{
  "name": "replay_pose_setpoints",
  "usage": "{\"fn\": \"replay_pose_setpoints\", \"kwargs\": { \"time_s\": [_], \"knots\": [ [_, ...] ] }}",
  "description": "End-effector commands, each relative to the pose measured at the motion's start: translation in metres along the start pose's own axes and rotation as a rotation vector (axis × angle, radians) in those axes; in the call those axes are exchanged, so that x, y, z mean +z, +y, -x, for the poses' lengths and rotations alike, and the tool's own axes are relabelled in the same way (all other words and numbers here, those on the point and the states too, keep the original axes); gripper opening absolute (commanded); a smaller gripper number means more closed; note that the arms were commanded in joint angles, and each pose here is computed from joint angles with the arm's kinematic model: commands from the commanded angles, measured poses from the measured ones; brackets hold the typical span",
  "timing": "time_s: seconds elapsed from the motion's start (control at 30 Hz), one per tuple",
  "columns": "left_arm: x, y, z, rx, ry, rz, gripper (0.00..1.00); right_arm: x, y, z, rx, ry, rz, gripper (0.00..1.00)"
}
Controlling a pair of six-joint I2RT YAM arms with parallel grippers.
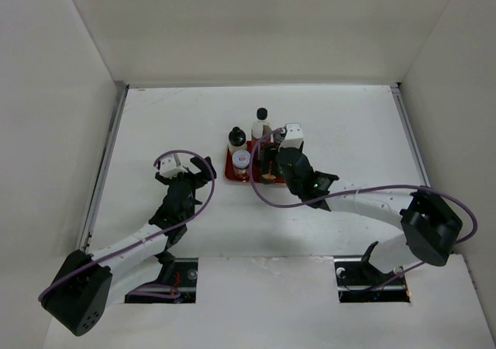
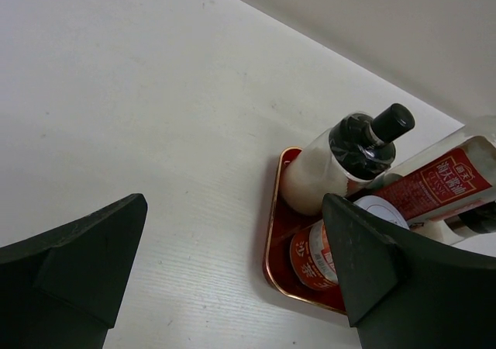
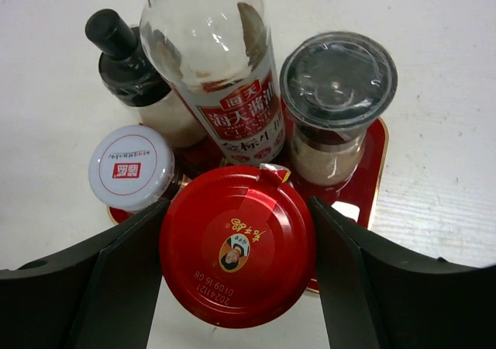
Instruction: Organize the condiment bottles
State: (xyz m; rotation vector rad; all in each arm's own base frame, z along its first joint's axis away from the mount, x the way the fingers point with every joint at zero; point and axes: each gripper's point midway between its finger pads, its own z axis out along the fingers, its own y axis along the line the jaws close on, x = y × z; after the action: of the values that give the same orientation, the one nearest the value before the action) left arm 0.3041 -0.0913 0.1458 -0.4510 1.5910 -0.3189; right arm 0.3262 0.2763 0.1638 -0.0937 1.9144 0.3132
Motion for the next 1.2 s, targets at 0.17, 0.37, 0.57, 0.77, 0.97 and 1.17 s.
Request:
{"fn": "replay_pose_setpoints", "kwargs": {
  "time_s": [0.17, 0.37, 0.57, 0.77, 0.97, 1.17],
  "knots": [
    [0.007, -0.007, 0.005, -0.023, -0.019, 0.008, 1.0, 0.012, 0.02, 0.072, 0.093, -0.215, 0.035, 0.48],
    [0.011, -0.008, 0.001, -0.012, -0.007, 0.026, 1.0, 0.025, 0.018, 0.049, 0.049, -0.17, 0.003, 0.51],
    [0.011, -0.007, 0.004, -0.01, -0.008, 0.042, 1.0, 0.032, 0.014, 0.03, 0.031, -0.132, -0.011, 0.74],
    [0.018, -0.009, -0.003, 0.025, 0.031, 0.066, 1.0, 0.012, 0.012, 0.052, 0.059, -0.181, 0.006, 0.96],
    [0.021, -0.012, -0.003, 0.044, 0.051, 0.074, 1.0, -0.022, -0.008, 0.07, 0.124, -0.248, 0.01, 1.0],
    [0.018, -0.027, 0.021, 0.042, 0.042, 0.06, 1.0, -0.054, -0.043, 0.069, 0.206, -0.307, -0.041, 1.0]
  ]
}}
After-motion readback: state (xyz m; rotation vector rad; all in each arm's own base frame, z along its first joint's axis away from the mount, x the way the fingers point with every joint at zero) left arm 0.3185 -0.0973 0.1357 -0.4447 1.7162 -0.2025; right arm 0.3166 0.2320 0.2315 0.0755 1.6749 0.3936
